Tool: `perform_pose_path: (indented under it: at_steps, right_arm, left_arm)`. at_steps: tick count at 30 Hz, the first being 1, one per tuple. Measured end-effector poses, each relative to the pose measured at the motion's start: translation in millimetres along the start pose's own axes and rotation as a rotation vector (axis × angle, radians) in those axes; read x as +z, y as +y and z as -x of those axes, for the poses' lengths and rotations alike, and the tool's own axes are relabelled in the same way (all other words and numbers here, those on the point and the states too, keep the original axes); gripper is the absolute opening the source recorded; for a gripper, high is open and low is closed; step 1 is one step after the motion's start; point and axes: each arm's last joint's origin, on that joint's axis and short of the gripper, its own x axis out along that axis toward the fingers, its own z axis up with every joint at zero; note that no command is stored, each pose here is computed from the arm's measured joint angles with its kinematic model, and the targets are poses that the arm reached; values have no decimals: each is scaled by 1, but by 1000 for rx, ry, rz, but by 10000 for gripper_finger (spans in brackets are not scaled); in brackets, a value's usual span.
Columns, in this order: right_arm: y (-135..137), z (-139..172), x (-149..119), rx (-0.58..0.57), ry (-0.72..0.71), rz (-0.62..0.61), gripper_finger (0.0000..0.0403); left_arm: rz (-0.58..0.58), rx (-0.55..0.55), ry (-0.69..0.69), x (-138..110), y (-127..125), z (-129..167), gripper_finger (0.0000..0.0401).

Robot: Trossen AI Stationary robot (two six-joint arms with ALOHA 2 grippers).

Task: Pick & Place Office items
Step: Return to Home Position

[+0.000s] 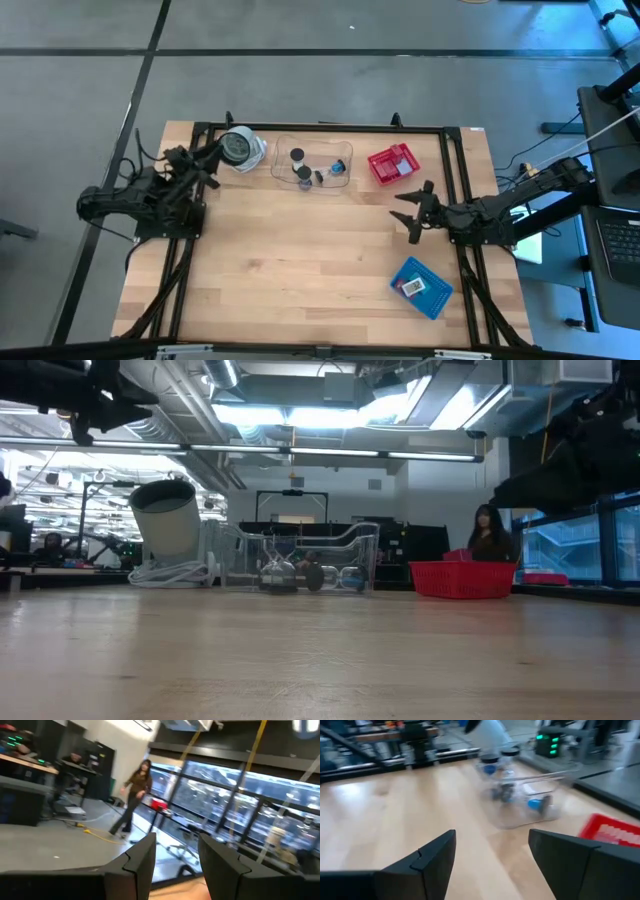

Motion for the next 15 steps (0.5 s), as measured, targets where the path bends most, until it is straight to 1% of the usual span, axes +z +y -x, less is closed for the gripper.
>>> perform_pose_path:
  at_steps: [4, 9, 11, 15]
  right_arm:
    - [2, 1, 1, 80, 7, -10, 253]
    - [0, 7, 11, 152, -68, -76, 253]
    - [-2, 10, 16, 160, -106, -105, 253]
    - [-9, 13, 24, 138, -183, -161, 253]
  left_arm:
    - [-21, 73, -27, 1, 5, -3, 143]
    - [-39, 158, -64, 3, 10, -5, 143]
    - [-46, 191, -79, 4, 12, -6, 143]
    - [-61, 254, -106, 5, 17, -8, 143]
